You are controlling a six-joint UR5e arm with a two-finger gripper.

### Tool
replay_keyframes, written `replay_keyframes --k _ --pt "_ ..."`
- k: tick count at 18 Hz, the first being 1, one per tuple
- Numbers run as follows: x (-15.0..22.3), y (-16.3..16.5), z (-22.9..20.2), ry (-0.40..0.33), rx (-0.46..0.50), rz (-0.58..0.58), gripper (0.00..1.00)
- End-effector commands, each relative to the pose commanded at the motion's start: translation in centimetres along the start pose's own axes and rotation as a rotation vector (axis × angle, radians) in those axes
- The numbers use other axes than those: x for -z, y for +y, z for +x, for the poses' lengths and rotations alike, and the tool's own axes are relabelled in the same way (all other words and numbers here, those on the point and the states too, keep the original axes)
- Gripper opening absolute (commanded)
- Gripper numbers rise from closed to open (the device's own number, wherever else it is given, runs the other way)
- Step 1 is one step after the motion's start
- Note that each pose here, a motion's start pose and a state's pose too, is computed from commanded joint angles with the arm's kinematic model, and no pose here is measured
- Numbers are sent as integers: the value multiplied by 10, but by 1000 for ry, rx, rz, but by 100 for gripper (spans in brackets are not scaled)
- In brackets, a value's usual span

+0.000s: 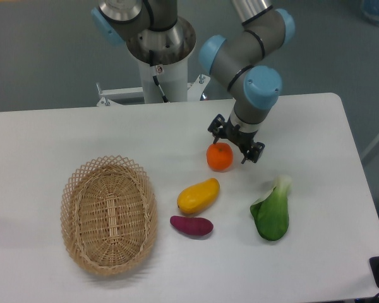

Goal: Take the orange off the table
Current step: 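Lower the gripper over the orange and close on it, then lift the grasped orange up and carry it toward the bok choy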

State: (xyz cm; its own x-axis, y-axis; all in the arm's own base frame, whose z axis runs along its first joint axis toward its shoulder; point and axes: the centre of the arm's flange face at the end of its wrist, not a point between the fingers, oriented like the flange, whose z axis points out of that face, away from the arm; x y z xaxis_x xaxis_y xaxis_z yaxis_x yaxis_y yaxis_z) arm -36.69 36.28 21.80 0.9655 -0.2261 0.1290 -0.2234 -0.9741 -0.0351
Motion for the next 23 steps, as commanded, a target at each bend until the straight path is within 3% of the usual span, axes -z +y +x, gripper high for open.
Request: replay_keyframes --k 4,9,14,15,16,19,23 --pt "-6 -8 5 1 11 -7 100" --pt "-23 -5 12 -69 3 9 100" --pt "-25 -4 13 -88 -2 -52 100" --pt "-25 -4 13 -89 -4 -51 97" --pt "-24 -5 13 -92 -2 -50 80" --pt "-20 -6 11 -100 -1 -50 54" --pt "-11 -6 6 -117 -6 -44 52"
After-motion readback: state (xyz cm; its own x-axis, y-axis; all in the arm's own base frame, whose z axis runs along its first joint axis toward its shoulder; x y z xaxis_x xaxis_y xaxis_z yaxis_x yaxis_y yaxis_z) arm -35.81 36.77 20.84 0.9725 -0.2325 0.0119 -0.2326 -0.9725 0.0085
